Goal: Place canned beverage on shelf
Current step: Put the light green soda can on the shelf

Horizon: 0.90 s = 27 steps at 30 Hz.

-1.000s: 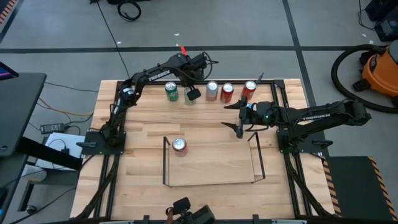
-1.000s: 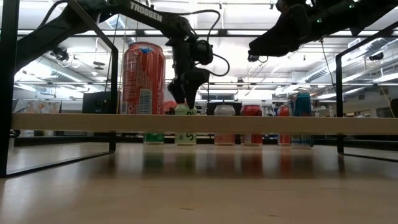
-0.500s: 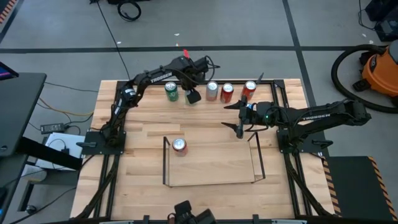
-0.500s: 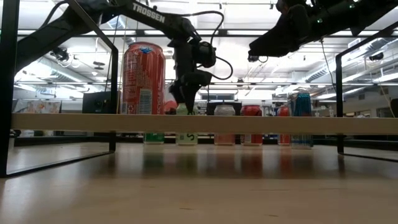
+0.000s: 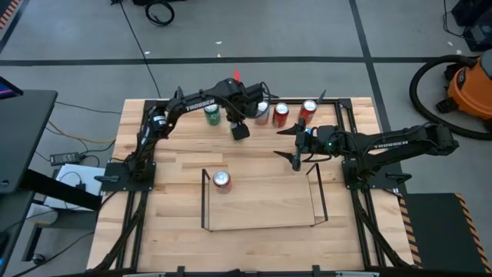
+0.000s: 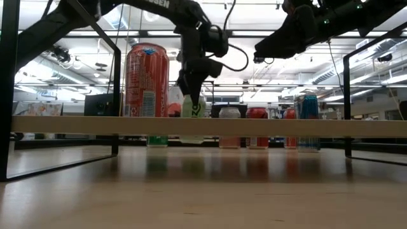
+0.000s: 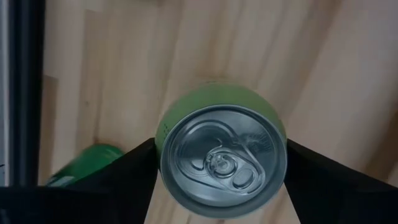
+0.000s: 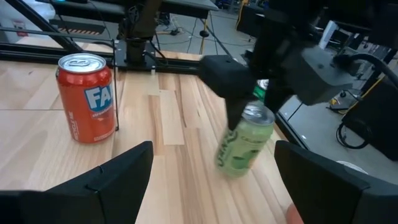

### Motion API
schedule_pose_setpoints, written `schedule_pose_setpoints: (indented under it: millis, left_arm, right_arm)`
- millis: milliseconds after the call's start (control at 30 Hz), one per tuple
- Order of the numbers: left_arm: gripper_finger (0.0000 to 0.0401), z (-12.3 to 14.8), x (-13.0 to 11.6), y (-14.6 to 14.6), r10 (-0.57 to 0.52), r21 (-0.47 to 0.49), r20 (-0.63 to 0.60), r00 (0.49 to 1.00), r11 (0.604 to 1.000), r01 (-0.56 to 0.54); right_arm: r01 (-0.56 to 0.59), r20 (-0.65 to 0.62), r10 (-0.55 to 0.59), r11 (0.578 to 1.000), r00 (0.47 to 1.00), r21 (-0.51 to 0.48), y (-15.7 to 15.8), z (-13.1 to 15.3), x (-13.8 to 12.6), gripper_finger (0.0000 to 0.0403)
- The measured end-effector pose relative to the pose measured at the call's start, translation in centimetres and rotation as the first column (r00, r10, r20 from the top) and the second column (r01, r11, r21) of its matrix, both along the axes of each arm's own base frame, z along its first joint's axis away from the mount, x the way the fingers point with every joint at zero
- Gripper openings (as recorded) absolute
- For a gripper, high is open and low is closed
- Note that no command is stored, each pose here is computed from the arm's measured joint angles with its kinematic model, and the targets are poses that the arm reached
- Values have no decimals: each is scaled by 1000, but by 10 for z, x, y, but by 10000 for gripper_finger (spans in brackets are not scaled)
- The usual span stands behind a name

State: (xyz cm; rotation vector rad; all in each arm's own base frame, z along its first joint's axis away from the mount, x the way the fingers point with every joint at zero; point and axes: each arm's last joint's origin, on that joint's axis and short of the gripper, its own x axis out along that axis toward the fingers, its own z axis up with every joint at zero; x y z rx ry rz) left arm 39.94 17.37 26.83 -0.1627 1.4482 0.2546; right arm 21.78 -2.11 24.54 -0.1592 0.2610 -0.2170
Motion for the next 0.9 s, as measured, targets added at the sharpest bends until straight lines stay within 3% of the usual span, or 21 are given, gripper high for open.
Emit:
schedule_pose_setpoints:
  millis: [500,700,900]
  left_arm:
    - [303,48,-1,-81,11,1,96,995,1000,-11]
    - [304,68,-5,-119,150,-56,157,976,988,-143]
    - [304,70,-2,-163,350,-146,162,923,933,-328]
  right_arm:
    - [0,28,-1,1000,1000,16,1,6,-5,347]
    - [1,79,-4,999,997,37,1,15,-12,347]
    - [-52,50,47,995,998,85,4,12,-15,347]
